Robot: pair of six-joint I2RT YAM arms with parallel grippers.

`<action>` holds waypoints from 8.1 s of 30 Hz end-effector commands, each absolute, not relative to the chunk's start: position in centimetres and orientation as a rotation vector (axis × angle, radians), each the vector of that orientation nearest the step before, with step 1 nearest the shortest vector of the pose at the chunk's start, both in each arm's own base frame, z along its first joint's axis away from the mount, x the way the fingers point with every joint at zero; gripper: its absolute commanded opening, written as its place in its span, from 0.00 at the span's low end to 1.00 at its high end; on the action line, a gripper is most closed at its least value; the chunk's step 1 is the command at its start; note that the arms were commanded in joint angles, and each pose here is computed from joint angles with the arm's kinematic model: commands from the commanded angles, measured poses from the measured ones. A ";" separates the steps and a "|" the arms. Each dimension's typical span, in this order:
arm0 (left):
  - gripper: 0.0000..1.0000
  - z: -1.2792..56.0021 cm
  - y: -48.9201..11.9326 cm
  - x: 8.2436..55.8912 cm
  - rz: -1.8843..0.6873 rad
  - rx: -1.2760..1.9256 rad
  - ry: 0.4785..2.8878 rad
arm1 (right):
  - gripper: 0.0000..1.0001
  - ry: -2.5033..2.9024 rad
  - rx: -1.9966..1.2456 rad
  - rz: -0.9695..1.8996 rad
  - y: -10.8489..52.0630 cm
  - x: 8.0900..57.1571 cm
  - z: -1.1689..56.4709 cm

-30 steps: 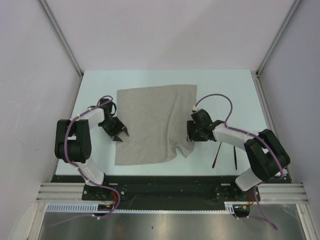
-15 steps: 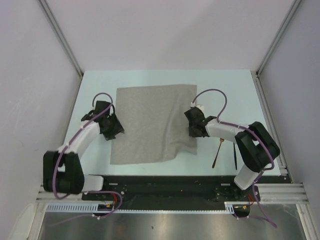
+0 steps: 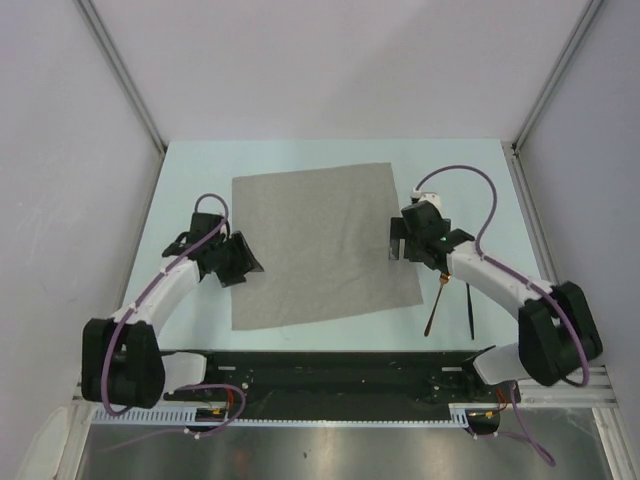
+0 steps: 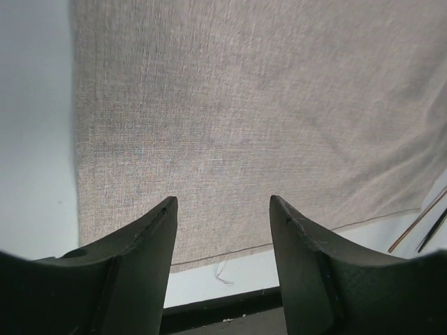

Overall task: Fold the napkin into a case and place the utensils inside
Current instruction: Flatten out the crumpled napkin at the center of the board, then pick up the flattened napkin from the center of the board, then fold and flatten the napkin at the center of the board.

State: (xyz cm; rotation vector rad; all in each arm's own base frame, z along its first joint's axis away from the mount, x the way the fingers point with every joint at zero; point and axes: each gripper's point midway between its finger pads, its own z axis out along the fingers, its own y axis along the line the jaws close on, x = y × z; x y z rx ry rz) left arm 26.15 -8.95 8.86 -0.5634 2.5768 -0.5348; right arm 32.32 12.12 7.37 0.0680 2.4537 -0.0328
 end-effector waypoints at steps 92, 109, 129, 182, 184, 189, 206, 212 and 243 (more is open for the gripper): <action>0.69 3.6 -2.5 15.1 0.108 -1.449 2.507 | 0.00 2.545 0.441 0.245 13.6 20.8 4.2; 0.38 -1.0 -1.6 14.0 0.229 -1.577 2.472 | 0.00 2.523 0.456 0.273 13.2 20.5 4.9; 0.00 33.3 -3.4 20.3 -0.548 -0.635 1.636 | 0.00 1.934 -0.196 0.732 17.1 20.3 30.9; 0.00 13.3 0.1 39.6 -0.271 -0.809 2.351 | 0.00 2.400 -0.034 0.833 20.0 42.1 16.5; 0.00 11.5 0.3 36.8 -0.229 -0.811 2.413 | 0.00 2.480 -0.037 0.843 19.6 38.4 13.9; 0.00 10.1 2.2 30.6 -0.015 -0.808 2.502 | 0.00 2.525 -0.073 0.856 18.5 32.3 12.4; 0.00 4.9 2.9 26.0 0.103 -0.917 2.571 | 0.00 2.665 -0.045 0.792 18.4 27.1 5.4; 0.00 4.0 2.9 25.8 0.102 -0.943 2.574 | 0.00 2.685 0.008 0.748 17.8 27.7 3.9; 0.00 2.3 4.0 23.6 0.246 -1.074 2.596 | 0.01 2.734 0.003 0.749 18.3 26.0 2.2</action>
